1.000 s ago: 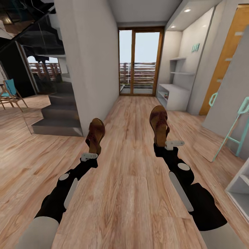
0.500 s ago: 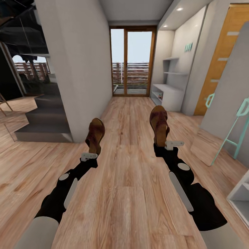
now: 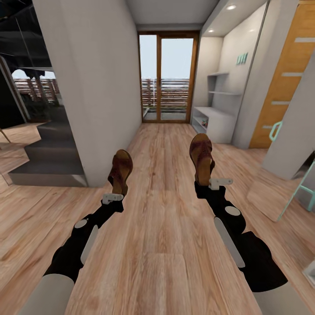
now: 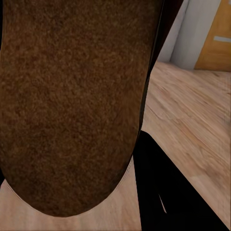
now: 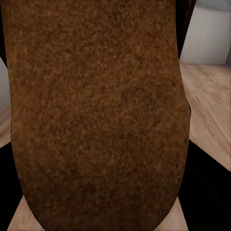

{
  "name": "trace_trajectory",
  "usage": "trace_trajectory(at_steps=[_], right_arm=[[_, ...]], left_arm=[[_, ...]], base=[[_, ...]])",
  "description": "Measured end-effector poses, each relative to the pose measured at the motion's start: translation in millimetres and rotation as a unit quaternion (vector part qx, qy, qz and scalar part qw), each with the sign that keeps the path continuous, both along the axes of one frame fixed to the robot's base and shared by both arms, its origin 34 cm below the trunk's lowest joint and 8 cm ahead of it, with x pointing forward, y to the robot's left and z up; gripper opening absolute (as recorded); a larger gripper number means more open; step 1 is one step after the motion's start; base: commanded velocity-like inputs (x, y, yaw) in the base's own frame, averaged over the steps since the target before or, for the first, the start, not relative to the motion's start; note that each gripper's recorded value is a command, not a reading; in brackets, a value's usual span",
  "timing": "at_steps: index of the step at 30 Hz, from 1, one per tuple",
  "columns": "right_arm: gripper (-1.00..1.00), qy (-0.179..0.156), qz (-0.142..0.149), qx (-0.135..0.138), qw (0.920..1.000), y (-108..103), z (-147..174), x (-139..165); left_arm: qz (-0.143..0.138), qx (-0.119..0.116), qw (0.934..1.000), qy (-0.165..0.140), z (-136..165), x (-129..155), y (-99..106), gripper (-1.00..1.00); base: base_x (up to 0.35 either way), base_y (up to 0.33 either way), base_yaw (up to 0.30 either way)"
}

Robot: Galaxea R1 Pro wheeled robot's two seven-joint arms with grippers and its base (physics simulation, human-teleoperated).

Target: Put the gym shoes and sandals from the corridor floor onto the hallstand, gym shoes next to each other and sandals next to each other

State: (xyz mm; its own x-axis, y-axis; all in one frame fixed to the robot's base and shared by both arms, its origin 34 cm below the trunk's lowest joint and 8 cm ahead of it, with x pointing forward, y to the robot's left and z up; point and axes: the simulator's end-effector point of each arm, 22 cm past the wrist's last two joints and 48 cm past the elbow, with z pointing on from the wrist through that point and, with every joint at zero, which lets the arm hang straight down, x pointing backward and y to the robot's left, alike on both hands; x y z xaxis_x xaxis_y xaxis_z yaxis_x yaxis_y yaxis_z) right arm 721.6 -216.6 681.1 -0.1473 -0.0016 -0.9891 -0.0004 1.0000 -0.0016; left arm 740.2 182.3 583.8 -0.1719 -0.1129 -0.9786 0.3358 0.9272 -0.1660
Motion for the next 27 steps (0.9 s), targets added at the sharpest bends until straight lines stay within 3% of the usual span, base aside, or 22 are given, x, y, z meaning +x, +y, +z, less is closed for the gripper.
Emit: trace_trajectory(at_steps=[27], right_arm=[[-1.0,0.0,0.0,0.0,1.0,-0.1,0.0,0.0]], left_arm=[[0.0,0.0,1.0,0.0,0.0,0.0,0.0,-1.0]], base=[[0.348,0.0,0.0]])
